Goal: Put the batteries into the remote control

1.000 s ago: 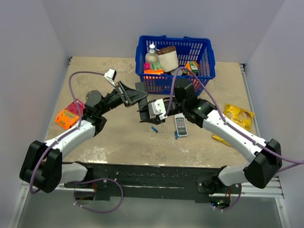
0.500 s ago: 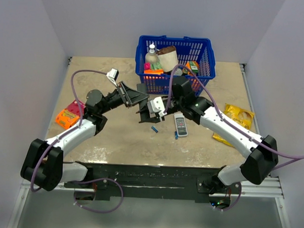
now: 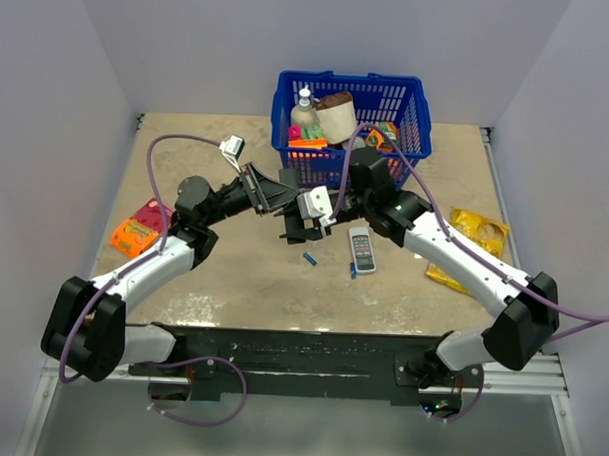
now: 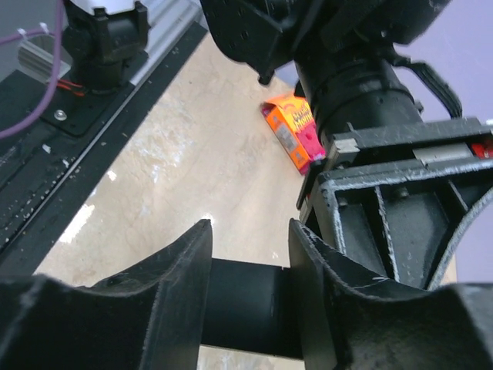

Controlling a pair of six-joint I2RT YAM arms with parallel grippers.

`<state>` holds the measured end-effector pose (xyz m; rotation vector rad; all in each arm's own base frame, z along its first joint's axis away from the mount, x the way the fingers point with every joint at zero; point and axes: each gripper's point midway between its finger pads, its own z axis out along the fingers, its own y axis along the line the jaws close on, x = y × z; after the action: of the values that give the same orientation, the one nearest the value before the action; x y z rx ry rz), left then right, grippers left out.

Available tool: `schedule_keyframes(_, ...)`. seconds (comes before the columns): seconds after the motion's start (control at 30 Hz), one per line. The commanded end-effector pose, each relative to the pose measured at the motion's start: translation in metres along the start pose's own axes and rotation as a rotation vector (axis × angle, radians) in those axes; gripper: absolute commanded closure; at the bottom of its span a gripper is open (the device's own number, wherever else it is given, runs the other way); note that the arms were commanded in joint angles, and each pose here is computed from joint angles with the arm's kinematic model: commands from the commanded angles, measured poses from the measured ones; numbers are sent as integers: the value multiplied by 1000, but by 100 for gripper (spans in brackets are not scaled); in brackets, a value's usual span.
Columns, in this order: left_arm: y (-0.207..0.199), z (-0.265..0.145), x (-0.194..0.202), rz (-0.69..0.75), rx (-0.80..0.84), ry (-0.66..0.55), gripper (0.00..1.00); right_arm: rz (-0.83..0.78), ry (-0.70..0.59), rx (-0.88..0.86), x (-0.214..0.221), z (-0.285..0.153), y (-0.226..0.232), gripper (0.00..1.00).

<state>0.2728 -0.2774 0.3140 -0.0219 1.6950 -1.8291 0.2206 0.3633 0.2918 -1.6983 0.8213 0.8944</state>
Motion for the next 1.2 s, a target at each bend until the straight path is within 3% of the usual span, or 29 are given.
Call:
schedule_keyframes(0.0,-34,8,10,147,53,85,100,1,134,162,26,-27,-30,49)
schedule_keyframes(0.13,-2,9,-17,226,-123,-16,100,-4,86,186,-1,-36,-26,45)
schedule_keyframes(0.37,17,-1,-39,280,-270,-131,100,30,39,349,-35,-63,-25,39)
schedule_keyframes(0.6,49,-19,-45,280,-443,-190,100,338,62,555,-24,-81,-33,23)
schedule_keyframes(0.67,63,-25,-42,263,-504,-182,100,433,85,607,-11,-84,-34,11)
schedule_keyframes(0.87,111,-52,-35,230,-760,-147,100,691,145,654,25,-79,-19,2)
schedule_keyframes(1.0,149,-83,-32,224,-1016,-101,100,791,196,707,45,-83,-10,2)
schedule_keyframes(1.17,180,-107,-23,256,-1179,-13,100,832,265,811,64,-98,-7,2)
